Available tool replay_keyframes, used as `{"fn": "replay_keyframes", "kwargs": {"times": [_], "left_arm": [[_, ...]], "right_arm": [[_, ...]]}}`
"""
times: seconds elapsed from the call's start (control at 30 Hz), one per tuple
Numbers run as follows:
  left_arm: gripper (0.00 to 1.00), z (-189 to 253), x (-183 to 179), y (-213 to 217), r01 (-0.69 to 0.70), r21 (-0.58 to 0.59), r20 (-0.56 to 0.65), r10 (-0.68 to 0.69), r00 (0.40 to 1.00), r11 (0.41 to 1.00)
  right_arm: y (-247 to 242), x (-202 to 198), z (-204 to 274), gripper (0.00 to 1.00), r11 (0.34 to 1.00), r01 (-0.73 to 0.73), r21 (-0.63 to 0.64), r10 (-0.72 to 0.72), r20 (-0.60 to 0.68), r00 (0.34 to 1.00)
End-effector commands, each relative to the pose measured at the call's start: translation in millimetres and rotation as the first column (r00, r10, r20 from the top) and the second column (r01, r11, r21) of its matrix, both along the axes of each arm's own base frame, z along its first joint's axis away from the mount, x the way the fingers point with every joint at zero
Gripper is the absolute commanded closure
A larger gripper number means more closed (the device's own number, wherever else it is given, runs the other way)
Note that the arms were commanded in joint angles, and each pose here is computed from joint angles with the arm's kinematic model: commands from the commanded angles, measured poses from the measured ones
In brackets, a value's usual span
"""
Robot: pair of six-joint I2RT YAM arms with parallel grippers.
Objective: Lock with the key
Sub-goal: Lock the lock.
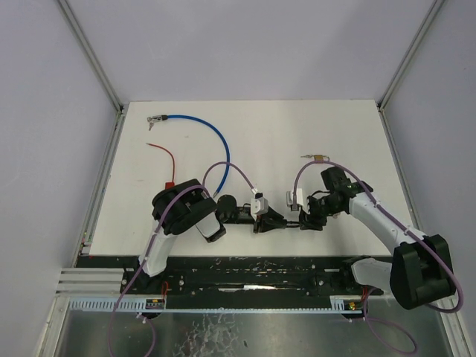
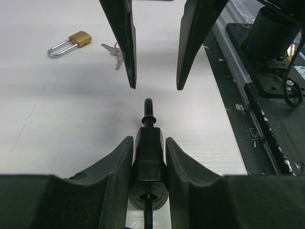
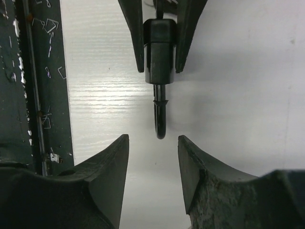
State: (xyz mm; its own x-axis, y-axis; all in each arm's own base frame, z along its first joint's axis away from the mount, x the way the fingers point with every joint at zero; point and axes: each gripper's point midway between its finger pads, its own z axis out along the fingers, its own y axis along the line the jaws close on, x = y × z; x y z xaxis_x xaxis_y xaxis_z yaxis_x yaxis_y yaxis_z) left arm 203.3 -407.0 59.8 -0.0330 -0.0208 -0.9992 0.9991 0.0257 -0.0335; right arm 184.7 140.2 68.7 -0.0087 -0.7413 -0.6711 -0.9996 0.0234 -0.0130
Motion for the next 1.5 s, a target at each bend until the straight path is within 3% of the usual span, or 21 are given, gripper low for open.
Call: {"fn": "replay_keyframes", "kwargs": {"times": [0.0,0.3,0.53,0.6,0.67,0.8,0.93,1.17,1.3,1.47], "left_arm": [[1.00,18.7,3.3,-0.6,-0.007,-0.052,0.068,0.010,0.998,0.999],[1.00,20.1,6.7,-1.6,-0.025,-0.058,0.043,0.027,0.999,0.998],[0.99,26.1,8.6,-2.6,-0.035,-0.071,0.024,0.037,0.999,0.997],[0.92,31.6,9.1,-2.3,-0.046,-0.081,0.013,0.047,0.999,0.996],[0.76,37.4,8.7,0.4,-0.055,-0.089,0.012,0.056,0.998,0.995],[0.47,47.3,6.2,10.2,-0.081,-0.089,0.022,0.083,0.996,0.993],[0.33,54.0,4.3,17.0,-0.097,-0.063,0.044,0.099,0.994,0.993],[0.26,54.6,-0.6,9.4,-0.127,0.049,0.129,0.119,0.984,0.991],[0.29,40.7,-4.8,-1.1,-0.130,0.159,0.165,0.103,0.981,0.979],[0.32,31.1,-4.1,-2.0,-0.136,0.195,0.164,0.104,0.981,0.971]], "right_arm": [[3.5,13.1,-10.1,0.50,0.997,-0.073,-0.005,0.073,0.075,0.994],[13.3,9.0,-35.1,0.58,0.985,-0.143,-0.098,0.149,0.051,0.988],[15.6,10.9,-32.1,0.85,0.985,-0.131,-0.109,0.134,0.021,0.991],[18.9,11.1,-23.5,0.95,0.987,-0.128,-0.092,0.130,0.013,0.991],[20.9,12.2,-10.5,1.00,0.990,-0.115,-0.082,0.116,0.008,0.993],[19.6,11.8,15.8,1.00,0.994,-0.082,-0.067,0.085,0.049,0.995],[15.2,4.8,34.7,1.00,0.995,-0.077,-0.063,0.082,0.087,0.993],[14.4,-4.1,46.5,1.00,0.996,-0.071,-0.055,0.074,0.053,0.996],[14.3,-3.8,47.6,1.00,0.996,-0.058,-0.061,0.060,0.030,0.998],[14.8,-3.1,50.8,1.00,0.997,-0.054,-0.054,0.056,0.040,0.998]]}}
